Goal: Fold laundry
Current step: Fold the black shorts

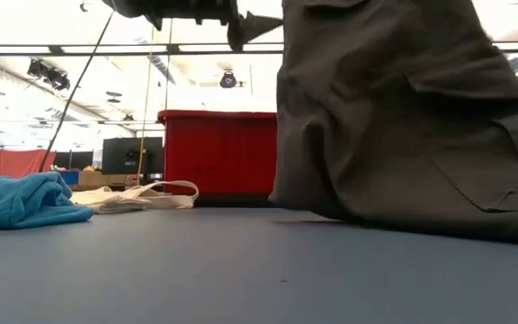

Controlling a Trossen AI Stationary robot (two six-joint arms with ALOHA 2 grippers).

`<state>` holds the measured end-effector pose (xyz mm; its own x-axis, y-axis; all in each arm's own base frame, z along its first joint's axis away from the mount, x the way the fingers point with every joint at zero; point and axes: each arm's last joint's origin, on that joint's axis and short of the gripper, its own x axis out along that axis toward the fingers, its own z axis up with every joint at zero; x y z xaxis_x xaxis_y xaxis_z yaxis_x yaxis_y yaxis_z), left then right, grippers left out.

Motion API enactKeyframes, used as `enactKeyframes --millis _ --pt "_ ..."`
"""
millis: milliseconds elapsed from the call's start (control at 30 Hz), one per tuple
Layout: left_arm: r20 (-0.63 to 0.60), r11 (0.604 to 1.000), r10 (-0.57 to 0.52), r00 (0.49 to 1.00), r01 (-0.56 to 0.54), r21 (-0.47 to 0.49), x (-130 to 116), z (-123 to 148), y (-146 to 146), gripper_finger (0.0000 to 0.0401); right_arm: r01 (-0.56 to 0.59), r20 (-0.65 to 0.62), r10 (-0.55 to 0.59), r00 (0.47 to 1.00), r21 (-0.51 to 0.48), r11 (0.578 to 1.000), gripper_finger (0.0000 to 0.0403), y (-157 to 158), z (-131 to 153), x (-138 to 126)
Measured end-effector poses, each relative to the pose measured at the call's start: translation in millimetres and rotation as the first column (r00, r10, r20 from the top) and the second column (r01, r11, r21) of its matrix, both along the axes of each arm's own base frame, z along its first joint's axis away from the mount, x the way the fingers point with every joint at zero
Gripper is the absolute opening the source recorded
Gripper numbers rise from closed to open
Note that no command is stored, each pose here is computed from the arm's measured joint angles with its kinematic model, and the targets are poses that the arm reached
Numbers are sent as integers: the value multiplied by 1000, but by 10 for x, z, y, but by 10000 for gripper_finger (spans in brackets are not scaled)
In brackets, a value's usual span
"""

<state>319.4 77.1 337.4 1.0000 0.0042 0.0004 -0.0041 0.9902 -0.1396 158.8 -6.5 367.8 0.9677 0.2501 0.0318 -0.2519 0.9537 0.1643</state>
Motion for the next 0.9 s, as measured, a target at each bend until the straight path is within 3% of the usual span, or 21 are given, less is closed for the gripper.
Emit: enactKeyframes --millis 133,200,367,500,667,767,900 --pt "-18 998 46 999 -47 -30 37 -77 112 394 -37 82 41 996 -47 998 23 34 70 -9" --pt "12 999 11 1000 -10 -46 57 -74 129 394 -44 80 48 996 -48 998 23 40 69 -10" --pt "121 978 -200 972 206 -39 62 22 69 394 -64 47 66 997 -44 997 23 42 31 29" --pt "97 968 -213 972 223 -111 132 -2 93 394 -74 40 75 996 -44 996 23 39 11 91" --pt "104 966 -217 971 229 -122 309 109 117 381 -54 27 55 998 -42 998 23 23 -26 204" --pt "46 963 -222 974 226 -149 340 131 107 338 3 5 -3 1000 -39 999 23 3 -62 263" --pt "-65 958 -259 964 247 -145 311 153 105 212 60 7 -59 998 -37 998 23 -13 -61 269"
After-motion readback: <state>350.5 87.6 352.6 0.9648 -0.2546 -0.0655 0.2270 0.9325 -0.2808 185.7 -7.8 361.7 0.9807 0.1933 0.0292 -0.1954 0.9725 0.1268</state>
